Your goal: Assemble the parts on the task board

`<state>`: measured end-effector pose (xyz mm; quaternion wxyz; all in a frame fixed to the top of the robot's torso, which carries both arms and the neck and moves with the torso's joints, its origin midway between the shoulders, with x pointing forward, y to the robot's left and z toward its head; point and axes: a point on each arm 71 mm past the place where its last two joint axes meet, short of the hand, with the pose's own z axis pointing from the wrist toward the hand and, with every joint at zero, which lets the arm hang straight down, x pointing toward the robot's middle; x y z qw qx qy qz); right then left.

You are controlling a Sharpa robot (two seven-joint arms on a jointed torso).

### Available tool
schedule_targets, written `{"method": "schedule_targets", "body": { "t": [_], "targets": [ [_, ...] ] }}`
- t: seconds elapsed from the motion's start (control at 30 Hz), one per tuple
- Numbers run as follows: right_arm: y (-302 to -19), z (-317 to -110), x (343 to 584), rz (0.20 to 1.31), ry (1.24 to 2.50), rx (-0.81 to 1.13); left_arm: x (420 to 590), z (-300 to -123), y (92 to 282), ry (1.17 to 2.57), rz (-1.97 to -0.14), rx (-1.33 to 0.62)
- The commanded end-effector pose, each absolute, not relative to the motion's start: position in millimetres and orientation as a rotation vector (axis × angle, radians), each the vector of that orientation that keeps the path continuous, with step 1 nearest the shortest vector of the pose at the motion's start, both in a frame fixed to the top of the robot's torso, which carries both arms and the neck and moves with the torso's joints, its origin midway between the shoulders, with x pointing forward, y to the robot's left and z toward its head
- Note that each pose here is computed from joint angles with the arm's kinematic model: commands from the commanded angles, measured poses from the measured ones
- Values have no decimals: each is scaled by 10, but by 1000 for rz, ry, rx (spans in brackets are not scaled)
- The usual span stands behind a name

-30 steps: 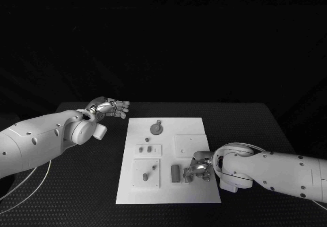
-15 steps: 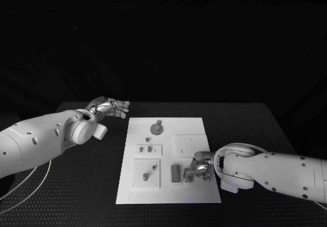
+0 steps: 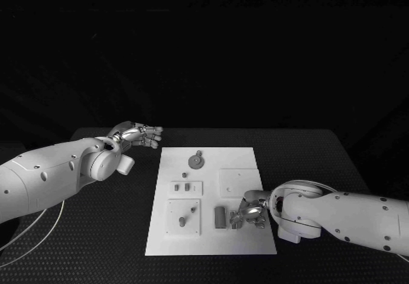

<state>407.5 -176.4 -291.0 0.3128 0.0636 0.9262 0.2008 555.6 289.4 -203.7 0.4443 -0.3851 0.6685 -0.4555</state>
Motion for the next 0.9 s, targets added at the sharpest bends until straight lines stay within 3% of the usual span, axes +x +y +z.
{"method": "schedule_targets", "body": {
  "t": [0.03,0.43,0.6,0.9],
  "targets": [
    [-1755,-2907,4071,548,2439,159,5559,-2024,2877,1659,-1139,-943],
    [-1877,-2869,4159,564,2373,199,5561,-2020,2880,1653,-1140,-941],
    [-1963,-2739,4356,683,2197,246,5570,-2016,2880,1642,-1135,-940],
    [-2346,-2466,4927,910,1900,414,5602,-2001,2845,1616,-1156,-940]
  ]
}}
